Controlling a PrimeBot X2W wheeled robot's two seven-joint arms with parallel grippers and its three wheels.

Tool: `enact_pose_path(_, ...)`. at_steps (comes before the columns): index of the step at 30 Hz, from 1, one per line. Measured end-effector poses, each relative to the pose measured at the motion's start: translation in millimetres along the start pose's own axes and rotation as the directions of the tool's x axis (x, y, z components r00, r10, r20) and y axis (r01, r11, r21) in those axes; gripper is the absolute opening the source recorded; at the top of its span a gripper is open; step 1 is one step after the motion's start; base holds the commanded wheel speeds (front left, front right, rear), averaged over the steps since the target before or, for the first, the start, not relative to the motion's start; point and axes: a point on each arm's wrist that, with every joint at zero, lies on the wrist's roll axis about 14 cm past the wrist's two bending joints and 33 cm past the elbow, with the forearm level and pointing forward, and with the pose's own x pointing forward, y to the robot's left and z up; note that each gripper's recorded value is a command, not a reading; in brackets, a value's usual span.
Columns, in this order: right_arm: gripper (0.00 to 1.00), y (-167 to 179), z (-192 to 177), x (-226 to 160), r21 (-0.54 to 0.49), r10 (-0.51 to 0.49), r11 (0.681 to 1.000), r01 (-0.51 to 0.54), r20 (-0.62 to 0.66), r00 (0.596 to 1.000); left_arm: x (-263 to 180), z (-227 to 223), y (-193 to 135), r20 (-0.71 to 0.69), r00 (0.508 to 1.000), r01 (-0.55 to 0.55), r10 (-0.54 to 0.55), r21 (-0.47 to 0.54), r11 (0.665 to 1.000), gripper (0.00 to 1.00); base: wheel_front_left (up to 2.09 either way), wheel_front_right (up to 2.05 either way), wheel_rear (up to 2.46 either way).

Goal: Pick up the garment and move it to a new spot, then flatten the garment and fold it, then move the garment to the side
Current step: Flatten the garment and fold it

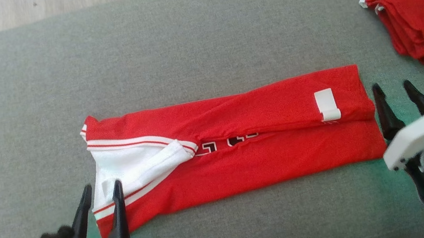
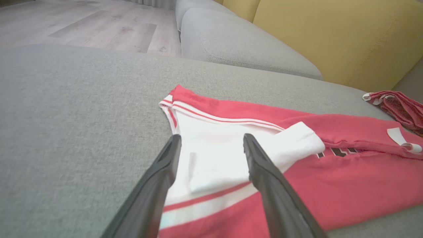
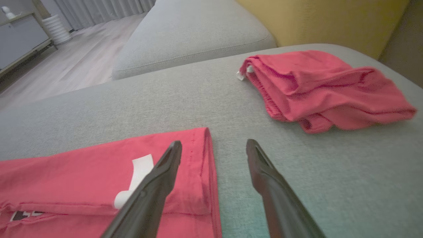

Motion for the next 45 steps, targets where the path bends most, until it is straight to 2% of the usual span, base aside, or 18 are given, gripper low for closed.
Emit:
enact_pose_path(6, 1.00, -17.1, -4.4, -19.0, 0.040, -0.058, 0.998, 0.057, 0.021, 0.998, -20.5, -3.4, 7.3, 0.028, 0.997, -0.064, 0.065, -0.033, 0.997, 1.00, 0.00, 0.00, 0.00)
enact_pose_path(13, 1.00, -10.8, -2.2, -20.1, 0.053, -0.042, 0.998, 0.041, 0.025, 0.999, -43.5, 19.1, 34.1, 0.124, 0.971, -0.202, 0.205, -0.039, 0.979, 1.00, 0.00, 0.00, 0.00)
enact_pose_path(24, 1.00, 8.0, -44.9, 1.9, 0.000, -0.007, 1.000, 0.007, -0.154, 0.988, -79.1, 37.6, 58.8, 0.206, 0.914, -0.342, 0.350, -0.076, 0.937, 1.00, 0.00, 0.00, 0.00)
enact_pose_path(31, 1.00, 12.8, -70.6, 6.2, 0.012, -0.001, 1.000, 0.004, -0.233, 0.973, -90.0, 39.3, 64.3, 0.216, 0.899, -0.372, 0.382, -0.087, 0.924, 1.00, 0.00, 0.00, 0.00)
enact_pose_path(32, 0.96, 13.0, -70.9, 6.7, 0.014, -0.001, 1.000, 0.004, -0.231, 0.973, -90.2, 40.0, 64.7, 0.218, 0.896, -0.376, 0.386, -0.087, 0.922, 1.00, 0.00, 0.00, 0.00)
enact_pose_path(33, 0.96, 13.4, -71.5, 7.3, 0.016, 0.000, 1.000, 0.004, -0.234, 0.972, -89.7, 41.0, 63.9, 0.221, 0.897, -0.373, 0.383, -0.087, 0.924, 1.00, 0.00, 0.00, 0.00)
enact_pose_path(34, 0.75, 14.4, -71.1, 8.4, 0.018, 0.002, 1.000, 0.003, -0.236, 0.972, -88.9, 41.7, 63.0, 0.223, 0.898, -0.370, 0.380, -0.087, 0.925, 1.00, 0.00, 0.00, 0.00)
enact_pose_path(35, 0.49, 14.8, -70.1, 9.5, 0.019, 0.003, 1.000, 0.002, -0.233, 0.972, -87.6, 42.6, 61.6, 0.225, 0.900, -0.364, 0.375, -0.087, 0.927, 1.00, 0.00, 0.00, 0.00)
enact_pose_path(38, 0.00, 17.9, -66.2, 11.3, 0.020, 0.011, 1.000, -0.006, -0.225, 0.974, -81.0, 45.7, 54.3, 0.231, 0.909, -0.337, 0.347, -0.083, 0.938, 1.00, 0.00, 0.00, 0.00)
enact_pose_path(45, 0.00, -4.4, -40.0, 7.5, 0.076, -0.045, 0.996, 0.057, -0.147, 0.988, -64.2, 47.8, 37.0, 0.230, 0.932, -0.273, 0.281, -0.068, 0.960, 1.00, 0.00, 0.00, 0.00)
